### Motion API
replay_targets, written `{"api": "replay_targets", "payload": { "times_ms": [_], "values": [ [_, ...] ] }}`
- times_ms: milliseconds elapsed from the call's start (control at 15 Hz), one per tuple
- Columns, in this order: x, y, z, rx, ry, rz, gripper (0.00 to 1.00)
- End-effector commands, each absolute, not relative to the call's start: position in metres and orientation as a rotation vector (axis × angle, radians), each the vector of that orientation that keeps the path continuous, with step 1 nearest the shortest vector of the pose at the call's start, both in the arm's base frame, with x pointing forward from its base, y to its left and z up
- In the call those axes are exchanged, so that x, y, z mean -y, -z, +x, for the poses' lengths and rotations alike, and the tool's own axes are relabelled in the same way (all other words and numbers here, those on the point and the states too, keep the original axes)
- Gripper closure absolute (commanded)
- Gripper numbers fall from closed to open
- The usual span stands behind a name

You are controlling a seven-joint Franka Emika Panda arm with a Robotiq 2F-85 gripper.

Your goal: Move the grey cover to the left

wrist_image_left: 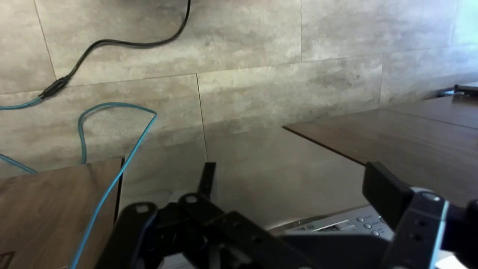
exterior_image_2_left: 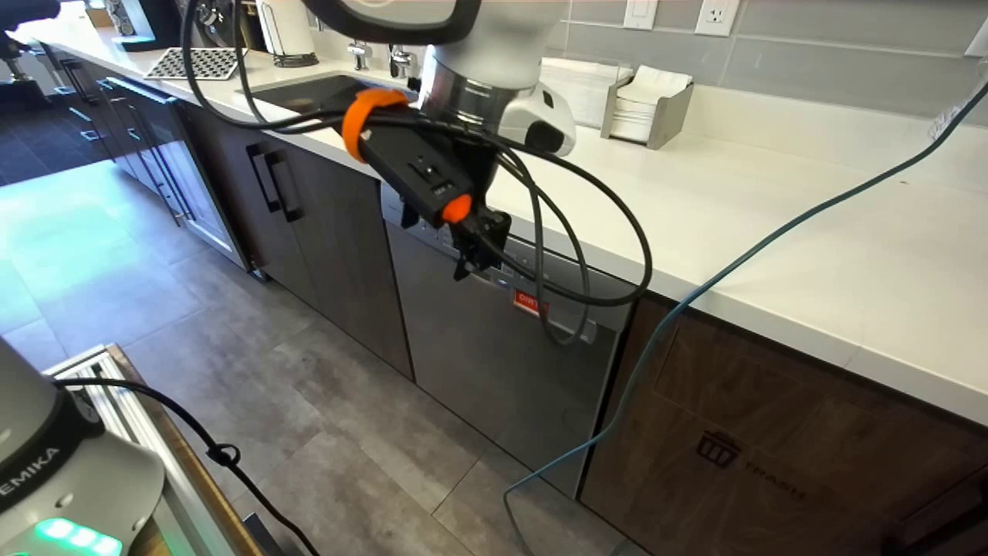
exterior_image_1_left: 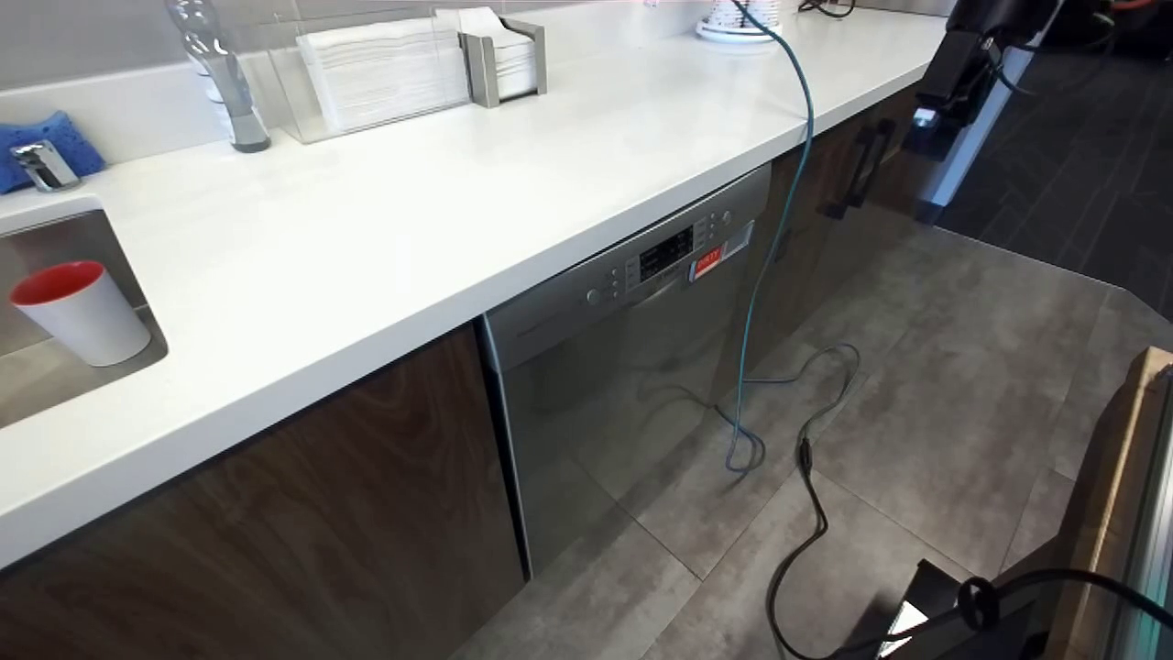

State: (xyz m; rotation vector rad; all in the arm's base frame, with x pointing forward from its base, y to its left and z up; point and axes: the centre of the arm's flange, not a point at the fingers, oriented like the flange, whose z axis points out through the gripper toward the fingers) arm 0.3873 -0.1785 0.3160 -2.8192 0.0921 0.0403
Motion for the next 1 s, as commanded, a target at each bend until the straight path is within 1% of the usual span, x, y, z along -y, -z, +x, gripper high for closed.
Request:
{"api": "replay_targets", "payload": {
  "times_ms": [0, 133, 200, 733, 933],
  "values": [
    [0.198, -0.304, 0.394, -0.127, 0.080, -2.785, 0.00],
    [0.209, -0.298, 0.391, -0.146, 0.082, -2.768, 0.00],
    [0.195, -0.308, 0.387, -0.140, 0.055, -2.792, 0.00],
    [0.203, -0.303, 0.384, -0.151, 0.059, -2.781, 0.00],
    [0.195, -0.275, 0.398, -0.104, 0.082, -2.778, 0.00]
  ]
}}
